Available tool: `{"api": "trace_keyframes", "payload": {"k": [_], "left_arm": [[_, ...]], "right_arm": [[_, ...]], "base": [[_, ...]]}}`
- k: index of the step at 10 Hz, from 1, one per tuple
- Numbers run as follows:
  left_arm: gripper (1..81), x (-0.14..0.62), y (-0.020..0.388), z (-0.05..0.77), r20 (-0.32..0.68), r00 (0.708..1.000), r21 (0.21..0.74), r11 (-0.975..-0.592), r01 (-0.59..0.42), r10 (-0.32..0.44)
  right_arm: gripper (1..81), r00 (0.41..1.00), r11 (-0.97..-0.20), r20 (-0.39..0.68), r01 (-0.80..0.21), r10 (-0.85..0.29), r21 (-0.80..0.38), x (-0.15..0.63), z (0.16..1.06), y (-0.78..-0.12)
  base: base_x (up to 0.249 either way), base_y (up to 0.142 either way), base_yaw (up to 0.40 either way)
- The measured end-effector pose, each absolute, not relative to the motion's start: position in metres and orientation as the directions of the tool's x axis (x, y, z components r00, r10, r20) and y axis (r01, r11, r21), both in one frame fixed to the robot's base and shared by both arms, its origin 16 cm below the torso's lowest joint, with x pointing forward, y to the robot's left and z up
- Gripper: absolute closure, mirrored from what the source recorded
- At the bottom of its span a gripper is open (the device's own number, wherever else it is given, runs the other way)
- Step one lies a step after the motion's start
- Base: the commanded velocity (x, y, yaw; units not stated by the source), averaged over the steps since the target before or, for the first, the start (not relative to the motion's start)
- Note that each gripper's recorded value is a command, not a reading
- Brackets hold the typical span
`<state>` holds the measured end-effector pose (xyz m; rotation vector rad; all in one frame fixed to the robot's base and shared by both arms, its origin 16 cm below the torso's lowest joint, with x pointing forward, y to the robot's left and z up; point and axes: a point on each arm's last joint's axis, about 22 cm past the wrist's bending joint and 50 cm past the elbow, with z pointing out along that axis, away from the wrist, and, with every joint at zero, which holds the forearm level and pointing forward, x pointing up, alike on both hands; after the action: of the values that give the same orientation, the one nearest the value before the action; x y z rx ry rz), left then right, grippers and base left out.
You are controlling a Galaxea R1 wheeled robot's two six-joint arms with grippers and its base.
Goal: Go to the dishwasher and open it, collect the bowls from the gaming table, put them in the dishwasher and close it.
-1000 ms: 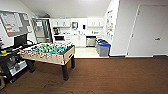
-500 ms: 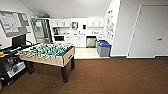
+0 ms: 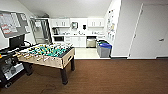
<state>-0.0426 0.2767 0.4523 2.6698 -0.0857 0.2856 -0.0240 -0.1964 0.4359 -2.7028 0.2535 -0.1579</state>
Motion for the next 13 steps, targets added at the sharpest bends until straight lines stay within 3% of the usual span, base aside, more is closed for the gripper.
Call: {"api": "trace_keyframes", "payload": {"k": [13], "left_arm": [[81.1,-0.038,0.239,0.442,0.178,0.984,0.429,-0.898,-0.099,-0.023]], "right_arm": [[81.1,0.976,-0.889,0.072,-0.153,-0.203,-0.432,-0.022,0.437,-0.184]], "base": [[0.134,0.000,0.000]]}}
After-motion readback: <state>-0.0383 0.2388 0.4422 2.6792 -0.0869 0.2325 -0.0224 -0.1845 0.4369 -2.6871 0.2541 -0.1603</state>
